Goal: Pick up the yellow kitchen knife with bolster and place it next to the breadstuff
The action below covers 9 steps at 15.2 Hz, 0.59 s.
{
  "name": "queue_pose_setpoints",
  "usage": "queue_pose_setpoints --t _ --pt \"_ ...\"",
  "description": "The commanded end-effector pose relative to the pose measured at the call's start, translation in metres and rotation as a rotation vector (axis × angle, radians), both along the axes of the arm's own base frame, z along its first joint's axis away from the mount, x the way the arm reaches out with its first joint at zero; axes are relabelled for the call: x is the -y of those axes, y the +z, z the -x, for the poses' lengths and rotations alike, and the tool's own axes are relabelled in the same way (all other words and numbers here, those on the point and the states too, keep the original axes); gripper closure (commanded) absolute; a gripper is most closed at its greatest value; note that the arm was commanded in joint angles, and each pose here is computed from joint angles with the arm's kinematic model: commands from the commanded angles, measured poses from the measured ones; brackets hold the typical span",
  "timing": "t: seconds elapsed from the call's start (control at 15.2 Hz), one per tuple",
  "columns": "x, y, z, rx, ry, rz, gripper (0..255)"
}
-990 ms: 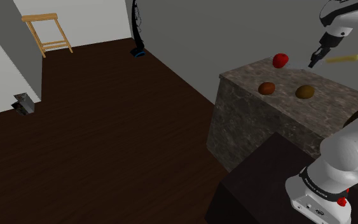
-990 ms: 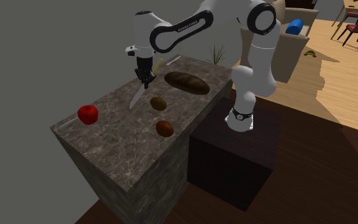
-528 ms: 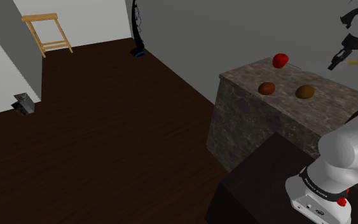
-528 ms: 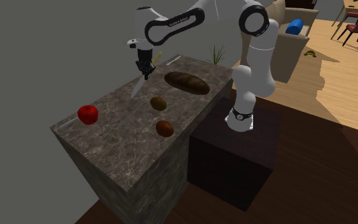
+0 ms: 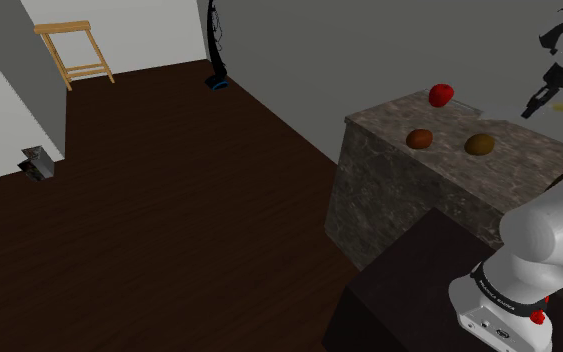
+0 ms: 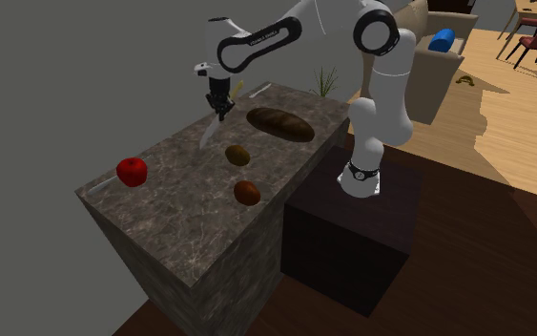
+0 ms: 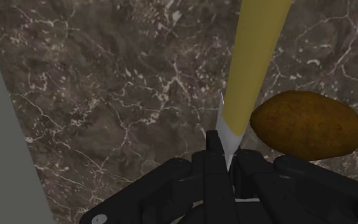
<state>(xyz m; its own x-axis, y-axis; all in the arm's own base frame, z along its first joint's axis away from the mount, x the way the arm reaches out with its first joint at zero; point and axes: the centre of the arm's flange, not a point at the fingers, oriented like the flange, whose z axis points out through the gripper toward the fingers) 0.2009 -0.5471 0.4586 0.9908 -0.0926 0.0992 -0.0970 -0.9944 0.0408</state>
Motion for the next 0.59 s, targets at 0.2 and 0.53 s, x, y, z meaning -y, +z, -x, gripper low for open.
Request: queue_pose_setpoints --t 0.2,0.53 --pt "0.001 -0.027 0.001 0.000 0.000 0.000 255" --pt "0.001 -0.053 0.001 0.000 0.000 0.000 255"
